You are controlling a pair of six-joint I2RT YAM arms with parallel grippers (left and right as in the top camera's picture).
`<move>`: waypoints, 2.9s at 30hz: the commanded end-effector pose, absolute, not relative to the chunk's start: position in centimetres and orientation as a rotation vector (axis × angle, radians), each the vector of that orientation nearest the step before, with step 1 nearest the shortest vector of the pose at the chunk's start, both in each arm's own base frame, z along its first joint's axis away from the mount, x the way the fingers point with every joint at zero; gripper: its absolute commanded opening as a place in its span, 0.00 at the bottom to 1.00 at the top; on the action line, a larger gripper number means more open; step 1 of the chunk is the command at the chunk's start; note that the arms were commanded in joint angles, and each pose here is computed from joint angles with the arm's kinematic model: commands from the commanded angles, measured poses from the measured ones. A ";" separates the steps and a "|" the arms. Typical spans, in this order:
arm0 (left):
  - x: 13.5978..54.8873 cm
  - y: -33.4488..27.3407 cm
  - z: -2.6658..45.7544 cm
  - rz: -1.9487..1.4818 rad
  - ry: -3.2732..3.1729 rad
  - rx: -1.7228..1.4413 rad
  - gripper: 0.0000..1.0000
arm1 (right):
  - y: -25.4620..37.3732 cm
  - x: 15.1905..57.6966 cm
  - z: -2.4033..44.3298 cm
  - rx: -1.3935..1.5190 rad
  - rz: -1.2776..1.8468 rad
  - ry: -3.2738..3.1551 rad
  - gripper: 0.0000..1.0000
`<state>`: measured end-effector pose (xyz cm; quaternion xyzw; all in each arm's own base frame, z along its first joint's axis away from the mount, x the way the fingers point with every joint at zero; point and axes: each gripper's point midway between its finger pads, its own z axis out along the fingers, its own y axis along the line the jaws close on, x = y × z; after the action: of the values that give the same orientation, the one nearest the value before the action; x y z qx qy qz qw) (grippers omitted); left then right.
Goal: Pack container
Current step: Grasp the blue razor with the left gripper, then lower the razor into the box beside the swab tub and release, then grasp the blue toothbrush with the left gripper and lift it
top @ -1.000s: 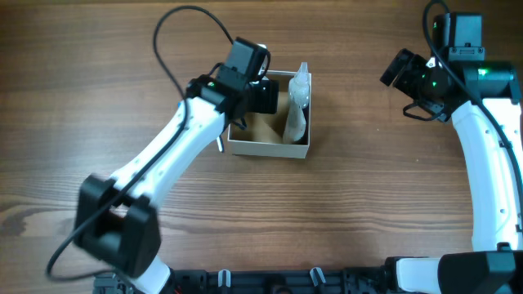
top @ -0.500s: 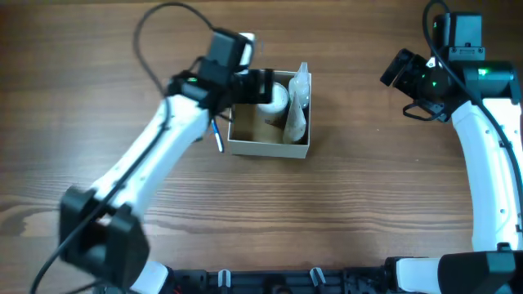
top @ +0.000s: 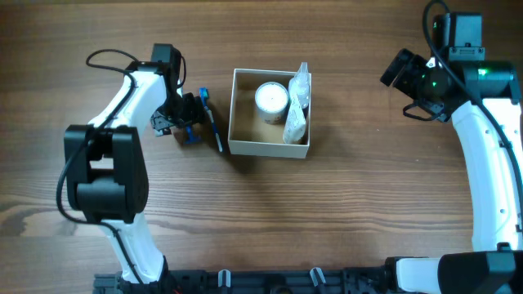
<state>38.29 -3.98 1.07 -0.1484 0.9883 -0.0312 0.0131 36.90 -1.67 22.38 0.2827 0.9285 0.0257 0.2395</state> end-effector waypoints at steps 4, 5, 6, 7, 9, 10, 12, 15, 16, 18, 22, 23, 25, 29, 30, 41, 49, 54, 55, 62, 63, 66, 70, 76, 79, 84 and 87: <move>38.0 -4.1 -1.2 -0.108 3.111 -0.538 0.61 | -1.5 36.9 21.6 0.793 0.079 2.559 1.00; 38.2 -4.1 -1.2 -0.109 3.106 -0.537 0.46 | -1.5 36.9 21.6 0.793 0.079 2.560 1.00; 38.3 -4.1 -1.2 -0.112 3.099 -0.535 0.26 | -1.5 36.9 21.6 0.793 0.079 2.560 1.00; 38.4 -4.1 -1.2 -0.113 3.095 -0.533 0.12 | -1.5 36.9 21.6 0.793 0.079 2.560 1.00; 38.4 -3.8 -1.0 -0.090 3.091 -0.535 0.04 | -1.5 36.9 21.6 0.793 0.079 2.560 1.00; 38.5 -3.7 -0.5 -0.084 3.084 -0.532 0.04 | -1.5 36.9 21.6 0.793 0.079 2.560 1.00; 39.0 -3.4 1.7 -0.067 3.043 -0.523 0.04 | -1.5 36.9 21.6 0.793 0.079 2.560 1.00; 39.6 -4.3 7.8 -0.104 2.953 -0.471 0.04 | -1.5 36.9 21.6 0.793 0.079 2.560 1.00; 39.6 -5.1 10.0 -0.121 2.917 -0.433 0.04 | -1.5 36.9 21.6 0.793 0.079 2.560 1.00; 39.4 -8.8 15.8 -0.195 2.783 -0.276 0.04 | -1.5 36.9 21.6 0.793 0.079 2.560 1.00; 39.0 -17.3 19.8 -0.271 2.607 0.110 0.06 | -1.5 36.9 21.6 0.793 0.079 2.560 1.00; 39.0 -18.3 19.3 -0.252 2.602 0.141 0.07 | -1.5 36.9 21.6 0.793 0.079 2.560 1.00; 39.3 -20.1 17.2 -0.216 2.624 0.191 0.09 | -1.5 36.9 21.6 0.793 0.079 2.560 1.00; 39.8 -20.7 11.1 -0.150 2.749 0.210 0.11 | -1.5 36.9 21.6 0.793 0.079 2.560 1.00; 39.9 -20.5 10.1 -0.137 2.768 0.206 0.13 | -1.5 36.9 21.6 0.793 0.079 2.560 1.00; 42.0 -12.2 15.9 -0.117 2.675 -0.134 0.77 | -1.5 36.9 21.6 0.794 0.079 2.560 1.00; 41.3 -8.6 3.0 -0.187 3.018 -0.451 0.68 | -1.5 36.9 21.6 0.793 0.079 2.560 1.00; 40.6 -8.6 -1.1 -0.163 3.108 -0.470 0.63 | -1.5 36.9 21.6 0.794 0.079 2.560 1.00; 40.5 -8.6 -1.6 -0.159 3.117 -0.472 0.58 | -1.5 36.9 21.6 0.793 0.079 2.560 1.00; 41.0 -8.4 2.4 -0.167 3.045 -0.457 0.18 | -1.5 36.9 21.6 0.793 0.079 2.560 1.00; 41.2 -8.4 4.7 -0.186 3.001 -0.447 0.18 | -1.5 36.9 21.6 0.793 0.079 2.560 1.00; 41.1 -8.7 11.9 -0.251 2.850 -0.406 0.06 | -1.5 36.9 21.6 0.793 0.079 2.560 1.00; 39.4 -10.5 19.8 -0.121 2.642 -0.252 0.12 | -1.5 36.9 21.6 0.793 0.079 2.560 1.00; 40.2 -9.4 13.3 -0.010 2.776 -0.405 0.44 | -1.5 36.9 21.6 0.793 0.079 2.560 1.00; 40.7 -8.0 8.5 0.024 2.874 -0.514 0.48 | -1.5 36.9 21.6 0.793 0.079 2.560 1.00; 40.2 -8.7 3.2 -0.001 3.008 -0.530 0.54 | -1.5 36.9 21.6 0.793 0.079 2.560 1.00; 39.8 -8.7 1.2 0.018 3.055 -0.536 0.53 | -1.5 36.9 21.6 0.793 0.079 2.560 1.00</move>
<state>40.16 -8.41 2.77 -0.1646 0.9854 0.0107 0.0412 36.90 -1.67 22.38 0.2827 0.9285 0.0257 0.2395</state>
